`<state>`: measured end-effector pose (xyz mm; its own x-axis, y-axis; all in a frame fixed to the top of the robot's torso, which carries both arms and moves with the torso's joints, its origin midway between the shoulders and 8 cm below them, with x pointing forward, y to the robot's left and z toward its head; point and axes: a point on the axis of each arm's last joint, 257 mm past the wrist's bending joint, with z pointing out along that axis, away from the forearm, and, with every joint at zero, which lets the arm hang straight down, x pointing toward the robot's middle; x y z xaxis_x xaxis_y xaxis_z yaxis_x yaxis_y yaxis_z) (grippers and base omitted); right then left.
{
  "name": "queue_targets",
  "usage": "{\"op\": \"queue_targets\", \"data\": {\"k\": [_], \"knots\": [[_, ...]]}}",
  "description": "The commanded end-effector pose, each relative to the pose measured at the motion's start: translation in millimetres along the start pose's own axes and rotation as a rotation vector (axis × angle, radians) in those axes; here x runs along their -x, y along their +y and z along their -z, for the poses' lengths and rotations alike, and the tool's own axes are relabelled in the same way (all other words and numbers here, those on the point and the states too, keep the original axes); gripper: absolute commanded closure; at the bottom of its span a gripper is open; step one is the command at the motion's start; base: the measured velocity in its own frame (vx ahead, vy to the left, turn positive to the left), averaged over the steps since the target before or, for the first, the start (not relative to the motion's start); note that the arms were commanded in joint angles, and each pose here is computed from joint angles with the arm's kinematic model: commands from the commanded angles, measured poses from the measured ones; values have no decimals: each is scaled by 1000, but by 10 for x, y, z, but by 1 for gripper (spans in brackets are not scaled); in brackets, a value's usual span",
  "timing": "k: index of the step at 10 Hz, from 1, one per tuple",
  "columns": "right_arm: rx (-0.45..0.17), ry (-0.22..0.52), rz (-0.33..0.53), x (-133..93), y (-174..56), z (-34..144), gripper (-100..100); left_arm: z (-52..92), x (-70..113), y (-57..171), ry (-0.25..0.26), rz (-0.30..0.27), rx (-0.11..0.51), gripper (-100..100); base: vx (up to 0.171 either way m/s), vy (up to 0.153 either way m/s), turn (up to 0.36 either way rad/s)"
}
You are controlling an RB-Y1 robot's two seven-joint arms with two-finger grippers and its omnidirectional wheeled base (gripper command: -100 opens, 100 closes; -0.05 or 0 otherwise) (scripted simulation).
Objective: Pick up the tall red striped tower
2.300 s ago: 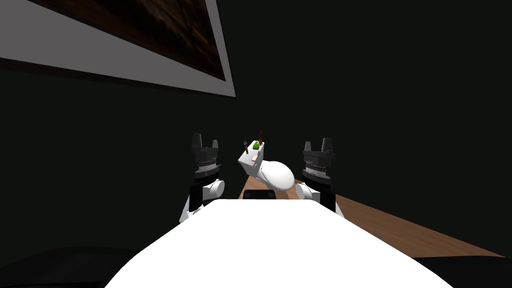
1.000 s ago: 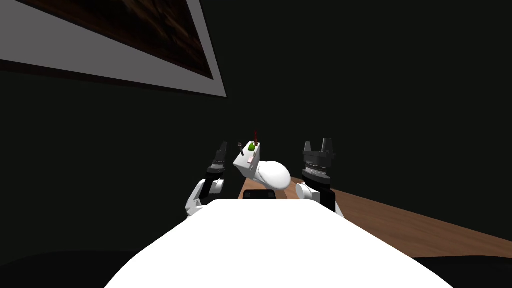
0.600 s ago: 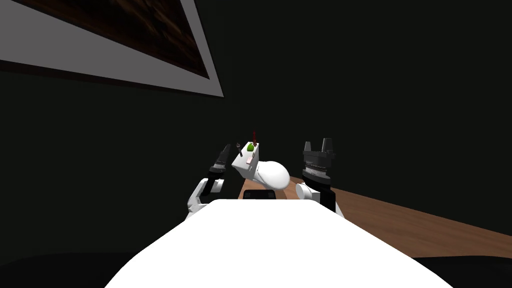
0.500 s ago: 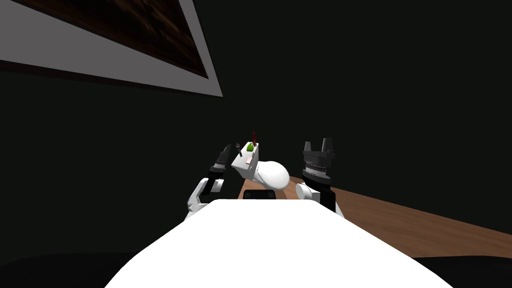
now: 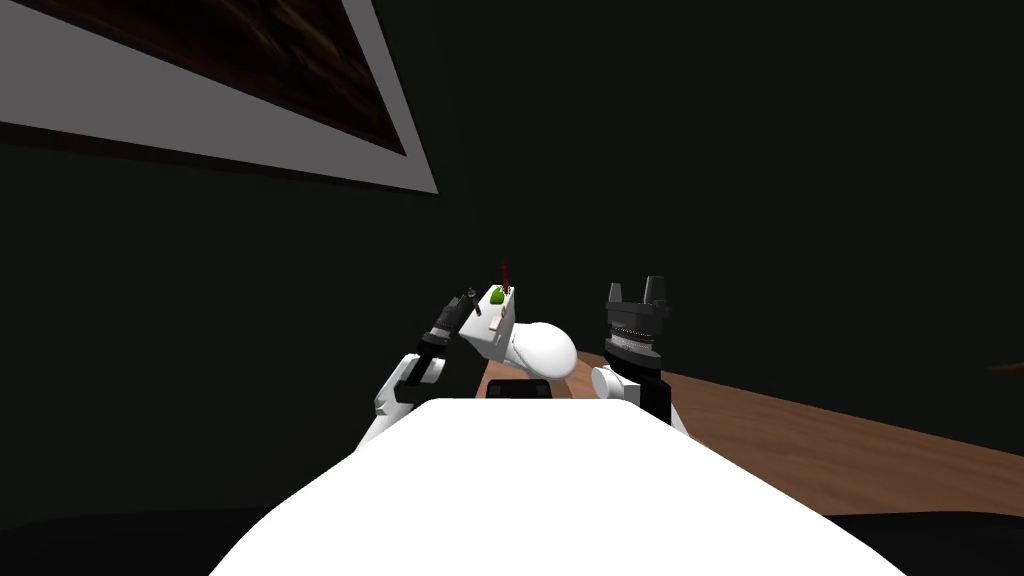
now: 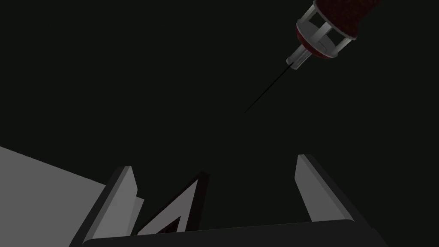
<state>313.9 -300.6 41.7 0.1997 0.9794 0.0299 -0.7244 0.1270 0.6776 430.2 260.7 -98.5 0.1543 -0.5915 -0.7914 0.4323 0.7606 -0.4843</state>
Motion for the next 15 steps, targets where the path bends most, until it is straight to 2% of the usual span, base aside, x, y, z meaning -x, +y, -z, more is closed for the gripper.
{"op": "queue_targets", "data": {"k": [1,6,7,12,13,14,15], "knots": [[0,0,0,0,0,0,0,24,-121,172,62,-86,12,-100,20,-5,-86],[0,0,0,0,0,0,0,121,-359,610,193,-269,41,-100,15,-10,-70],[0,0,0,0,0,0,0,121,-359,610,193,-269,41,-100,8,-8,-18],[0,0,0,0,0,0,0,251,-507,1057,315,-441,64,-100,14,-13,-60],[0,0,0,0,0,0,0,288,-532,1180,350,-491,67,-100,25,-17,-94],[0,0,0,0,0,0,0,300,-539,1222,362,-509,68,-100,25,-8,-75],[0,0,0,0,0,0,0,277,-519,1196,350,-491,68,-100,10,0,-12]]}}
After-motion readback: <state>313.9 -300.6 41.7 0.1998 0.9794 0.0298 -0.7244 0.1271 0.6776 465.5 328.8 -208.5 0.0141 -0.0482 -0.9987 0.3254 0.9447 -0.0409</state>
